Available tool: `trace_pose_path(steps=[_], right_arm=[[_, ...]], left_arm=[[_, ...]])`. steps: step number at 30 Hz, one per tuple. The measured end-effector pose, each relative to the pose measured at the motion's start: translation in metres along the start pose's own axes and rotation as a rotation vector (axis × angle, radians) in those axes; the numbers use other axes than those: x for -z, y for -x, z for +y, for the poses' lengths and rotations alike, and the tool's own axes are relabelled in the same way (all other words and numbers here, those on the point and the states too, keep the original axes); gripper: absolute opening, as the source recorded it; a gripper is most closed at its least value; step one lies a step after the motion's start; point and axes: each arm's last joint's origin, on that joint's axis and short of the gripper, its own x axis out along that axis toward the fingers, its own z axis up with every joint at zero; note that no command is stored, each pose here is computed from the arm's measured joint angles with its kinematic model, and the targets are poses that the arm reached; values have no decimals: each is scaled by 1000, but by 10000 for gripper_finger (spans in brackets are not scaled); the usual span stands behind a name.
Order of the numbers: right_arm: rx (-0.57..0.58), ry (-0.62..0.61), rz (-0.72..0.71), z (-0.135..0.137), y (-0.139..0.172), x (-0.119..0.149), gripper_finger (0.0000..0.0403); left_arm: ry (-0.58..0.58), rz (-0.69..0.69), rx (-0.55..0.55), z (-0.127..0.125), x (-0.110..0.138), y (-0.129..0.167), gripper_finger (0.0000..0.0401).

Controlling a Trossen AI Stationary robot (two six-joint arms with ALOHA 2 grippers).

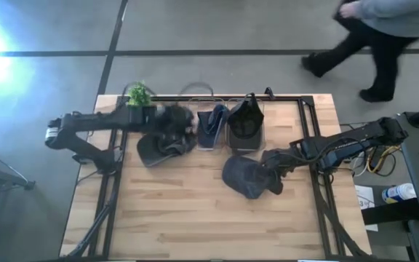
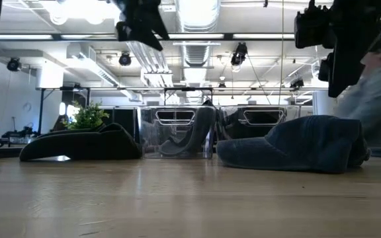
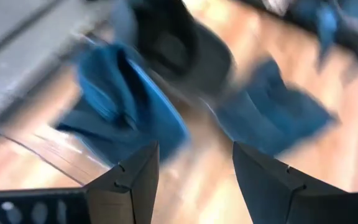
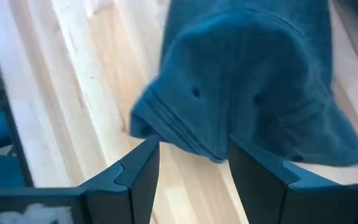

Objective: Pick & Place hat
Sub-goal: Put the blue cap into the left transparent bin

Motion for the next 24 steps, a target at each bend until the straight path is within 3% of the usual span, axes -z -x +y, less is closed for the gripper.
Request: trace_pose_path(steps=[5, 11, 16, 19, 24], right_arm=[[-6, -47, 19, 5, -8, -6, 182], [20, -91, 112, 16, -35, -12, 182], [123, -134, 118, 20, -59, -12, 182], [127, -178, 111, 21, -72, -13, 182], [161, -214, 137, 19, -95, -12, 182]], left_arm=[[-34, 103, 150, -29, 52, -19, 197], [200, 37, 304, -45, 99, -58, 197], [340, -22, 353, -42, 132, -96, 197], [401, -52, 354, -41, 147, -122, 197], [452, -51, 332, -47, 157, -156, 197]])
